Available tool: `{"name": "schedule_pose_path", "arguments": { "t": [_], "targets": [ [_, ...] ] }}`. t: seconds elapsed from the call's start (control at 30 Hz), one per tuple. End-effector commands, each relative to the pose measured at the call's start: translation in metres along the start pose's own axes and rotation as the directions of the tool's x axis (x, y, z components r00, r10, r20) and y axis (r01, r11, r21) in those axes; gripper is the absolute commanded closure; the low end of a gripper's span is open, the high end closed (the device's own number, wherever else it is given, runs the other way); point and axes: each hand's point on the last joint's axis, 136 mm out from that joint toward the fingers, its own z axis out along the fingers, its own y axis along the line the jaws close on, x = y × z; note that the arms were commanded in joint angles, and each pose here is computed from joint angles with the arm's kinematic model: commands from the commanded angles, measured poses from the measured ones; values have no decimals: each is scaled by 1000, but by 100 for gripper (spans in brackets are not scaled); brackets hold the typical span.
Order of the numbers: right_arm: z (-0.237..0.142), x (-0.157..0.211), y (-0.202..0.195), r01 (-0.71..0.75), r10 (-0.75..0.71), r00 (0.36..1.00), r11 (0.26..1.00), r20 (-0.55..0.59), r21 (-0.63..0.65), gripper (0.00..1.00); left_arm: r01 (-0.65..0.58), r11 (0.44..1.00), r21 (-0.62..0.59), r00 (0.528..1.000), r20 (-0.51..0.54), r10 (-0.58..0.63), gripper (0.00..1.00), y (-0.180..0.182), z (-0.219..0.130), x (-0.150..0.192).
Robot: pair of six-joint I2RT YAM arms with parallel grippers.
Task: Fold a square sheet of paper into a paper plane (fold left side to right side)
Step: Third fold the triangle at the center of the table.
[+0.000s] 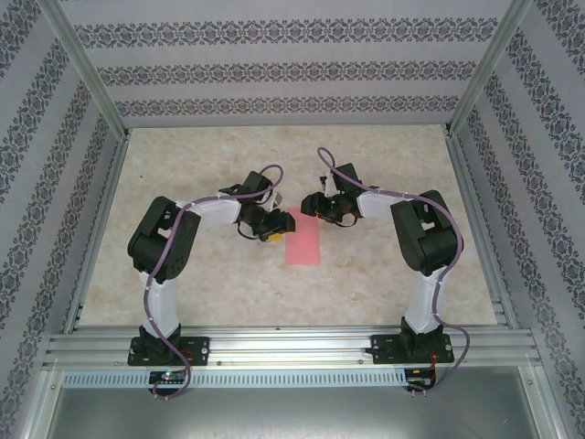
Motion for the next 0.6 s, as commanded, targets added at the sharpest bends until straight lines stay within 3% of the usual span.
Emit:
{"name": "schedule_pose_path", "arguments": {
  "t": [0.0, 0.33, 0.57],
  "targets": [
    [10, 19, -11, -7, 10, 998, 999, -63, 44, 48, -41, 999, -4, 999, -1, 41, 47, -7, 12, -3],
    [12, 19, -11, -11, 14, 998, 999, -62, 43, 48, -53, 998, -30, 998, -27, 52, 47, -11, 20, 5],
    [11, 17, -10, -10, 12, 998, 999, -58, 42, 48, -59, 997, -49, 998, -31, 58, 54, -13, 21, 9]
  ]
}}
